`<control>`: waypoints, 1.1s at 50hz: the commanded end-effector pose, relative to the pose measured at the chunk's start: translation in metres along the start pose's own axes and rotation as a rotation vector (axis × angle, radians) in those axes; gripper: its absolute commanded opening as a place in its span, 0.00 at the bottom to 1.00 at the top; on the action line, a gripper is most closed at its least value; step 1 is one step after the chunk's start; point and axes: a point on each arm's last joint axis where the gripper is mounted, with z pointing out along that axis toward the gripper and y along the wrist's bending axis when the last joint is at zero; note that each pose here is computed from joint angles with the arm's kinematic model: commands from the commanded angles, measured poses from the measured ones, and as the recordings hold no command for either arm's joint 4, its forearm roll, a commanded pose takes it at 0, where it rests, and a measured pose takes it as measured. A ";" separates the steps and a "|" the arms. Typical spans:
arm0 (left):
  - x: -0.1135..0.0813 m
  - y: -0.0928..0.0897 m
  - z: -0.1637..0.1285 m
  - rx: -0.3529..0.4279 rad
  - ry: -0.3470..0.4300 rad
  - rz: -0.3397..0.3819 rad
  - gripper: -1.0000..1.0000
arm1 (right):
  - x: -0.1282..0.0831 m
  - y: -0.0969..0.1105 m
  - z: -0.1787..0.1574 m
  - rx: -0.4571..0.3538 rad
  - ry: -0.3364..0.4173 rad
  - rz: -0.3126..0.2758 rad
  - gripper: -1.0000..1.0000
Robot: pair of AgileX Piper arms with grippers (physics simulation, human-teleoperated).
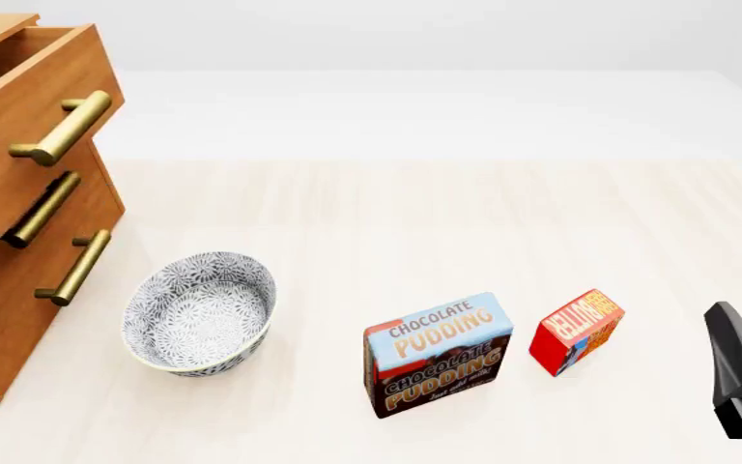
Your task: Put the butter at the back in the top drawer of the cabinet and close it.
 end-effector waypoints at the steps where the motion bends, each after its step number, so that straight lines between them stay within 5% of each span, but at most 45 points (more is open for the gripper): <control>1: 0.000 0.004 0.009 -0.021 0.027 -0.034 1.00 | 0.000 0.000 0.000 0.000 0.000 0.000 1.00; 55: 0.001 0.025 0.047 -0.107 0.066 -0.074 1.00 | 0.000 0.000 0.000 0.000 0.000 0.000 1.00</control>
